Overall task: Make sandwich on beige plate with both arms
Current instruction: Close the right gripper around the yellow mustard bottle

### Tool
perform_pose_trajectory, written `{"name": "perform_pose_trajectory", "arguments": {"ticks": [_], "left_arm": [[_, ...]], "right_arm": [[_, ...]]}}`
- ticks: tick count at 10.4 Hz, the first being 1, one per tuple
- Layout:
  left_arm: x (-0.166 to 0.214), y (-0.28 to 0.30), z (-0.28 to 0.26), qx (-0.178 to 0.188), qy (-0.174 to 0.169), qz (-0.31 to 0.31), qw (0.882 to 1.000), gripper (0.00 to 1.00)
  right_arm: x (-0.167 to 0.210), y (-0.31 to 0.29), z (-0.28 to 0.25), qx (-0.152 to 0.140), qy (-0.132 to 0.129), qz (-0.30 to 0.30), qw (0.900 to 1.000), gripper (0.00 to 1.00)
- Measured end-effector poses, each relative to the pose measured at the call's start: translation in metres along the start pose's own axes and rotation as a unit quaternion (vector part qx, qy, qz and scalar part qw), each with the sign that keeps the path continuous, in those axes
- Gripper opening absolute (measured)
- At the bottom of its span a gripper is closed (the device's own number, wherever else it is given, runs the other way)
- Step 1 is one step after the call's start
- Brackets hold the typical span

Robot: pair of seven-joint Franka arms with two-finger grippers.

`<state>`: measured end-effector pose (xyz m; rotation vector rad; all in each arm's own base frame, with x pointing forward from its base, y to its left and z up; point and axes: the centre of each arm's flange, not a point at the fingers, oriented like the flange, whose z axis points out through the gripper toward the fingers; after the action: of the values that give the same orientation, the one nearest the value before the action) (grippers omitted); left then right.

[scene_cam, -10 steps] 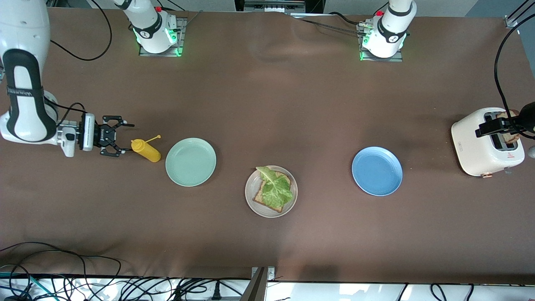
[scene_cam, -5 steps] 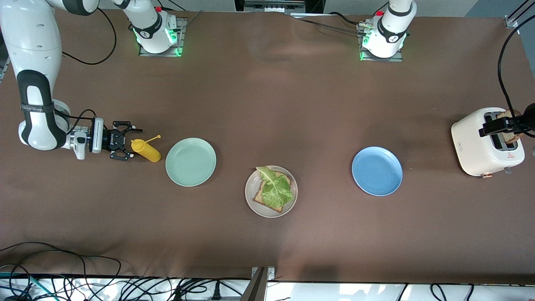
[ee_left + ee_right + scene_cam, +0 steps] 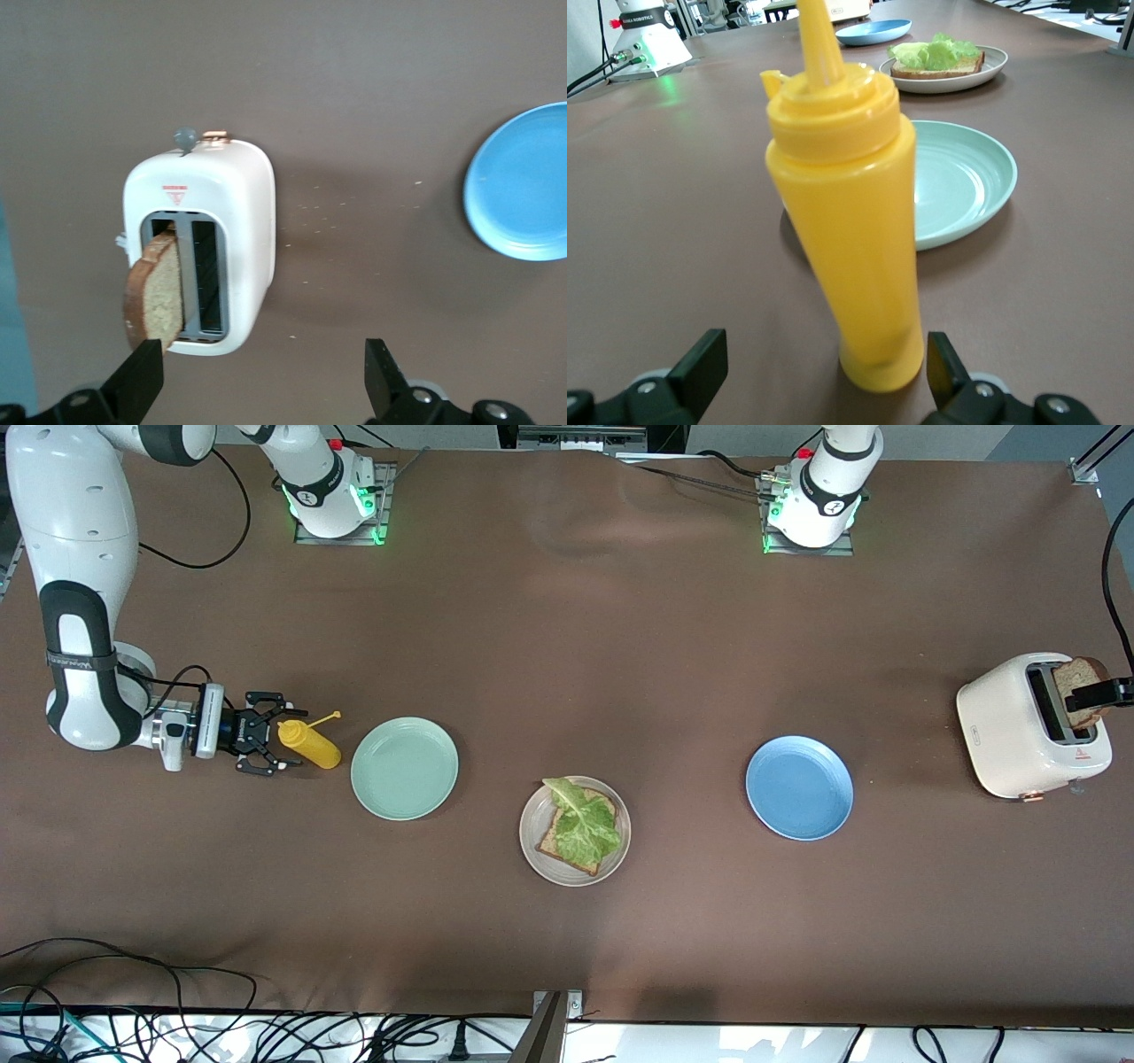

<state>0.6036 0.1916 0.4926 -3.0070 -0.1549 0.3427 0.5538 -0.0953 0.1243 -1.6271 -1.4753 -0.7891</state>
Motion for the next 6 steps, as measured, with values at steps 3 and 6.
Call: {"name": "perform_pose_trajectory", "arguments": {"ticks": [3, 6], "left_arm": [[0.007, -0.015, 0.015, -0.004, -0.007, 0.037, 0.999, 1.00], [0.010, -0.045, 0.033, -0.012, -0.012, 0.027, 0.999, 1.00]], "right_arm": [[0.002, 0.004, 0.022, 0.003, 0.010, 0.002, 1.000, 1.00], [0.005, 0.008, 0.028, 0.006, 0.008, -0.003, 1.000, 0.74]]}}
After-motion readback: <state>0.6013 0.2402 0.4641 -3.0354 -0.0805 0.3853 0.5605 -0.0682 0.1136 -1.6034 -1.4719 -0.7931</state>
